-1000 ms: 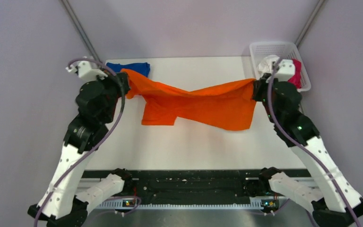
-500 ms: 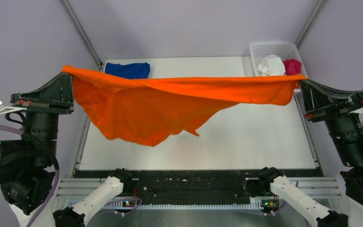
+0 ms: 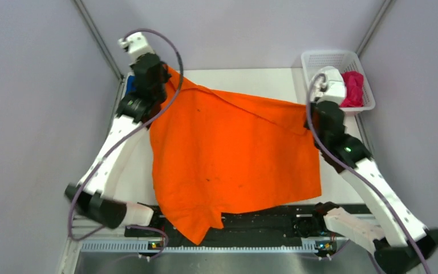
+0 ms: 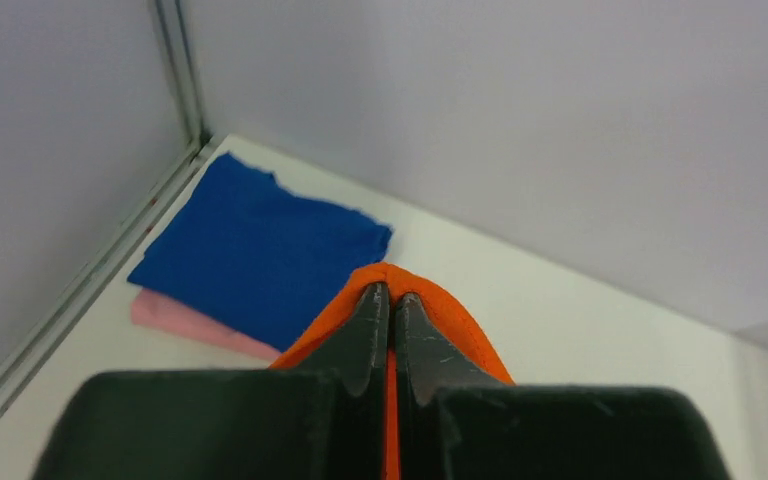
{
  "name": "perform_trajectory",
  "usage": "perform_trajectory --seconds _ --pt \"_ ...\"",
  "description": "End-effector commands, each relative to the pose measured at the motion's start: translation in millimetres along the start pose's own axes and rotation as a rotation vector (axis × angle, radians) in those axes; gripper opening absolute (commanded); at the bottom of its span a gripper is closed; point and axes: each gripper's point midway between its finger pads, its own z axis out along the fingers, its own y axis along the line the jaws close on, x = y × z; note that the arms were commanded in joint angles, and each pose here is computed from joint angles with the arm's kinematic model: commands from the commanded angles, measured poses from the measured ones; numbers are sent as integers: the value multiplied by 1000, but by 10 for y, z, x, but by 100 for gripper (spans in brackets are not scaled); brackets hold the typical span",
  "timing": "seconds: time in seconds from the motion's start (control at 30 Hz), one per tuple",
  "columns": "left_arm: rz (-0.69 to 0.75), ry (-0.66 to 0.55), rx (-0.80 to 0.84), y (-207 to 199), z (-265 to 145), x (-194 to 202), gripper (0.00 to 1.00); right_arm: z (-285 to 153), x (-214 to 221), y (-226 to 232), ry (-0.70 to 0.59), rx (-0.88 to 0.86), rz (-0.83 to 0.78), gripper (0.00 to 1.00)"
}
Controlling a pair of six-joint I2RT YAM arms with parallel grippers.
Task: Fold and stack the t-shirts
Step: Flatten out the tshirt
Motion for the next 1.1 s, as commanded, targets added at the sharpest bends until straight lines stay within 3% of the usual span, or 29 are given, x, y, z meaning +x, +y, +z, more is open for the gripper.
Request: perform_trajectory --seconds 0.0,0.07,0.1,0.13,0.2,0.23,0.37,0.4,0.43,0.63,0.8,1.07 --pt "133 139 -175 236 898 1143 0 650 1042 -114 187 164 13 0" --pt "182 231 -186 208 1270 1768 8 939 1539 -106 247 166 50 0" --pt "191 265 -178 166 1440 1995 21 1080 1720 -107 270 159 79 1" --pt "204 302 -183 154 1605 2199 43 1217 1856 -123 291 159 105 12" --pt "211 380 -193 78 1810 2426 90 1454 1889 -153 313 182 113 43" --pt "228 410 -206 65 1859 2504 98 1522 1871 -177 327 207 97 54" --pt "246 438 -217 72 1784 2442 99 1512 1739 -188 366 233 69 90" --pt "240 447 -217 101 1692 2405 99 1451 1736 -195 375 229 70 98" --pt "232 460 -222 149 1592 2403 99 1380 1748 -196 389 220 78 99" --pt "108 668 -108 308 634 2787 99 898 2152 67 530 31 205 90" --pt "13 823 14 373 -77 3341 99 755 2489 89 629 34 257 76" --pt "-51 883 0 586 -451 3703 99 717 2915 -20 748 124 249 64"
